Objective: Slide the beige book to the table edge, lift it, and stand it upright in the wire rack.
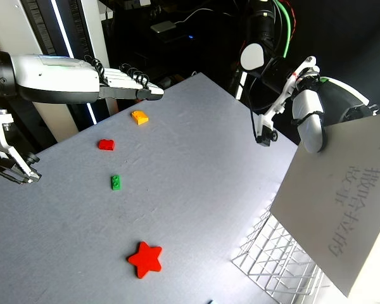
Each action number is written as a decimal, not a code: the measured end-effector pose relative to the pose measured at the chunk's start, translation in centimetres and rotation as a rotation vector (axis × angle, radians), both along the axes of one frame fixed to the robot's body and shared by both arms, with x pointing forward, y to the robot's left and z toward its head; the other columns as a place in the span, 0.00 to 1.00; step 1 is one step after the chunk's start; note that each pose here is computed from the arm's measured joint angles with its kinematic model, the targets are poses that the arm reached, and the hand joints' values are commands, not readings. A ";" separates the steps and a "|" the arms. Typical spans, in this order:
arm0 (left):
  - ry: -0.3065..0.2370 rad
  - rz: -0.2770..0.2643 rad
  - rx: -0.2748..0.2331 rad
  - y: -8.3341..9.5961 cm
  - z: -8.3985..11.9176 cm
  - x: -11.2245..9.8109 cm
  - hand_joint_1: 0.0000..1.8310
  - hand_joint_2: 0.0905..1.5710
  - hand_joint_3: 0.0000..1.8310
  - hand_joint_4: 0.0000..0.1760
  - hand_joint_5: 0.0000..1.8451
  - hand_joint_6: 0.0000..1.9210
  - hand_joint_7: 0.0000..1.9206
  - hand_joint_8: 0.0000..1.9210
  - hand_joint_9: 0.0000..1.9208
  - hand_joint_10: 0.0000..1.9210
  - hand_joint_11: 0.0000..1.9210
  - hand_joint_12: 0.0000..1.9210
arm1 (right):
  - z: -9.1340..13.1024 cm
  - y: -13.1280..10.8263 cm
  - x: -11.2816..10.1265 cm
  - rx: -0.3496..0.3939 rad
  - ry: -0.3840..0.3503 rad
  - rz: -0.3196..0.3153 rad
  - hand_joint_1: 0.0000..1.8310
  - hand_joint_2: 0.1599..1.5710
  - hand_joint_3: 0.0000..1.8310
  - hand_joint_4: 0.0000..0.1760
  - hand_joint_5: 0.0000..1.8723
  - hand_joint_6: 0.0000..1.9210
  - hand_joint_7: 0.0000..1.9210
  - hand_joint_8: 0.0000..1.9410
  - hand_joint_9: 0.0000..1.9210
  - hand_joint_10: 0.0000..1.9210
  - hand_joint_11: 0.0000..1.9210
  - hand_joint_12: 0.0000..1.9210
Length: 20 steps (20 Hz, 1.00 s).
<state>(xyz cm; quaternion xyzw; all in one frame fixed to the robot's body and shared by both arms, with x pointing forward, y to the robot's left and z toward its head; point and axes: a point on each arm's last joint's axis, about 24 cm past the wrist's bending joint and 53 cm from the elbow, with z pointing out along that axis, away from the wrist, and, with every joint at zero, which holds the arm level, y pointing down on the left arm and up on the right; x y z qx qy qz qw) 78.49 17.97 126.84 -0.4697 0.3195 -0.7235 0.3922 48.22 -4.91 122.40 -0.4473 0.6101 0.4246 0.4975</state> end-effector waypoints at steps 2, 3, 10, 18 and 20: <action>-0.011 0.015 -0.002 0.2 0.0 0.4 0.73 0.77 0.00 0.00 0.39 0.68 0.39 0.76 0.35 0.79 0.31 0.76 | 0.0 0.0 0.0 0.000 0.000 0.001 0.00 0.70 0.00 0.00 0.00 0.00 0.00 0.00 0.00 0.00 0.00 0.00; -0.014 0.018 -0.004 0.2 0.2 0.6 0.73 0.77 0.00 0.00 0.39 0.67 0.39 0.75 0.35 0.79 0.30 0.77 | 0.0 0.0 0.0 0.000 -0.001 0.002 0.00 0.70 0.00 0.00 0.00 0.00 0.00 0.00 0.00 0.00 0.00 0.00; -0.006 0.032 0.004 0.8 0.8 1.7 0.73 0.77 0.00 0.00 0.39 0.66 0.39 0.76 0.35 0.79 0.30 0.77 | 0.0 0.1 -0.1 0.000 -0.002 0.003 0.00 0.70 0.00 0.00 0.00 0.00 0.00 0.00 0.00 0.00 0.00 0.00; -0.017 0.035 -0.001 0.6 -1.0 0.0 0.73 0.76 0.00 0.00 0.40 0.66 0.40 0.74 0.36 0.77 0.30 0.76 | -0.1 0.1 -0.1 -0.002 -0.001 0.003 0.00 0.70 0.00 0.00 0.00 0.00 0.00 0.00 0.00 0.00 0.00 0.00; -0.016 0.036 0.003 0.5 -1.1 -0.1 0.73 0.78 0.00 0.00 0.39 0.68 0.39 0.76 0.34 0.80 0.28 0.79 | -0.1 0.1 -0.1 -0.002 -0.001 0.004 0.00 0.70 0.00 0.00 0.00 0.00 0.00 0.00 0.00 0.00 0.00 0.00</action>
